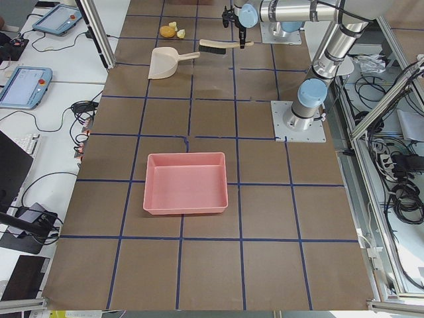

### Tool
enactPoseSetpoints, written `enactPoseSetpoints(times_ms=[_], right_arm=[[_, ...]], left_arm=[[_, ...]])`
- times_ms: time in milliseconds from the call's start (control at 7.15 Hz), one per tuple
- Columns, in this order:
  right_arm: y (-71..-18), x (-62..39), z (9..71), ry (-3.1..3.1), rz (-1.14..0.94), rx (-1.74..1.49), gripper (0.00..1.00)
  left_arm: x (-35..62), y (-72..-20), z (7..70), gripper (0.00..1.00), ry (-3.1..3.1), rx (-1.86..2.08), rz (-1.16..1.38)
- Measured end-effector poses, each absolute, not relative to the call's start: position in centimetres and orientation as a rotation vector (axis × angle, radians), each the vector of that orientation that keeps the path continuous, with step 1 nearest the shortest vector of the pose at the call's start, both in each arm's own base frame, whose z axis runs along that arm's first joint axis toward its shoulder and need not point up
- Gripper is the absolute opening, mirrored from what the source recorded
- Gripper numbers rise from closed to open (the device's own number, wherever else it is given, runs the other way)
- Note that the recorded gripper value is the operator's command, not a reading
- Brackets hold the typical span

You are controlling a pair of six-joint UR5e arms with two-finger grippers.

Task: Sweep and dump trash in nearest bin
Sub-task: 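Lift the brush with the left gripper and move it farther from the robot, then reach the right gripper down and grasp the white dustpan handle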

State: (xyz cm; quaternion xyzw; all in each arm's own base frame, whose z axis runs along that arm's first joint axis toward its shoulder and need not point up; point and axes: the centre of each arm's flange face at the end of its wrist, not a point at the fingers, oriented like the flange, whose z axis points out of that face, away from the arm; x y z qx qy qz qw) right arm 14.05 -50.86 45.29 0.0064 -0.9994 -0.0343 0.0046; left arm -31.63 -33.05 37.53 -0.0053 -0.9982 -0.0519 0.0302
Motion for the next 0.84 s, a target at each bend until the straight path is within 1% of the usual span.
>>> enactPoseSetpoints(times_ms=[280, 559, 839], right_arm=[[-51.3, 14.2, 44.4, -3.130, -0.123, 0.012, 1.00], [-53.0, 15.9, 42.9, -3.132, -0.060, 0.056, 1.00], [-53.9, 20.1, 41.4, -3.133, 0.043, 0.142, 1.00]], left_arm=[[-27.4, -38.9, 44.8, 0.00, -3.059, 0.010, -0.108], [-21.2, -44.9, 51.3, 0.00, -3.050, 0.030, -0.027], [-16.7, -47.0, 54.0, 0.00, -3.082, -0.068, -0.005]])
